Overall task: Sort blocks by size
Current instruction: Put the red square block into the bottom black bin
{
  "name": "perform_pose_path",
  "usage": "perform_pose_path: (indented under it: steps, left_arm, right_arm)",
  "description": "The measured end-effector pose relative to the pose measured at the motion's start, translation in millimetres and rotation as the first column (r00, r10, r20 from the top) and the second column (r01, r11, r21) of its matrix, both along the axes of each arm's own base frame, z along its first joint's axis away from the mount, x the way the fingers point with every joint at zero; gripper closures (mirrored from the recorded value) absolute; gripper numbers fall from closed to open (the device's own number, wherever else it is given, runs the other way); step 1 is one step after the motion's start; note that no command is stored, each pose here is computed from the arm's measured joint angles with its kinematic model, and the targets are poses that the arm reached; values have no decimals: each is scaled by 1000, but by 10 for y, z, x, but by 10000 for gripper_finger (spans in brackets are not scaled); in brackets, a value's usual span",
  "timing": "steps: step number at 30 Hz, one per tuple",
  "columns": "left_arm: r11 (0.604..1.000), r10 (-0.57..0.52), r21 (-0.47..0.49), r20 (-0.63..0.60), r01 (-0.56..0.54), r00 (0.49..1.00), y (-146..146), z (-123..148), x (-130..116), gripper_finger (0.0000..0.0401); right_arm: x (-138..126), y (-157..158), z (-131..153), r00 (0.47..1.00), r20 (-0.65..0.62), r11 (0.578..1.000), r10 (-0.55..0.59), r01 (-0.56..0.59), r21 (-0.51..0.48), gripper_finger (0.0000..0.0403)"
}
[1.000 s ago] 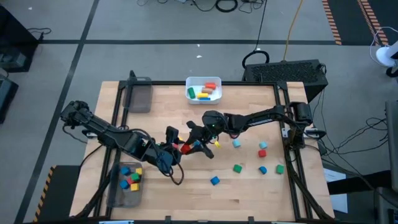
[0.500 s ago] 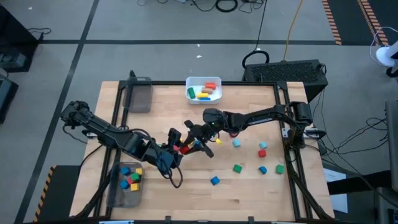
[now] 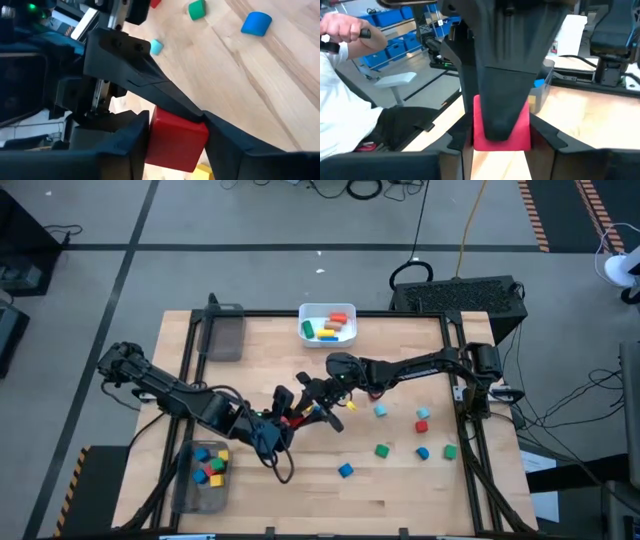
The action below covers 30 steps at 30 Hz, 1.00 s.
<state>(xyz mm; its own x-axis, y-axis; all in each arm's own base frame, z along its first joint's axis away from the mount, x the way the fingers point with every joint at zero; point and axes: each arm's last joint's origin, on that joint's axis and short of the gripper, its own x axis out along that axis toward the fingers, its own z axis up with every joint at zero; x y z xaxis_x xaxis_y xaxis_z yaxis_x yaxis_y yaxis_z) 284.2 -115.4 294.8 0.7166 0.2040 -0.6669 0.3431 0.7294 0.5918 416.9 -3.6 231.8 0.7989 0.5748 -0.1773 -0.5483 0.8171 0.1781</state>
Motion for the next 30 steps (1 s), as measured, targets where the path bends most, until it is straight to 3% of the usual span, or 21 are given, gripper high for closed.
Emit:
perform_pose_path:
  steps: [5, 12, 14, 19, 24, 30]
  left_arm:
    - [1000, -8, 13, -17, 9, 1000, 5, -10, -10, 244]
    - [1000, 7, 17, -24, -6, 1000, 10, -16, -20, 255]
    - [999, 31, 12, -38, -31, 999, 14, -17, -40, 256]
    - [986, 157, -30, -124, -162, 980, 64, 15, -145, 256]
    - [947, 284, -78, -254, -312, 925, 114, -53, -284, 256]
    - [855, 406, -144, -414, -499, 815, 106, -129, -453, 256]
  right_arm:
    - [-2, -1, 0, 1000, -20, 1000, 3, -2, 29, 280]
    - [-5, -1, -13, 999, -50, 999, -2, 4, 54, 233]
    - [-8, -22, -42, 998, -55, 1000, -28, 29, 9, 219]
    - [-36, -80, -151, 968, -131, 969, -215, 195, -150, 198]
    - [-62, -105, -223, 926, -199, 937, -319, 278, -212, 191]
    - [-106, -34, -316, 861, -272, 886, -429, 343, -312, 191]
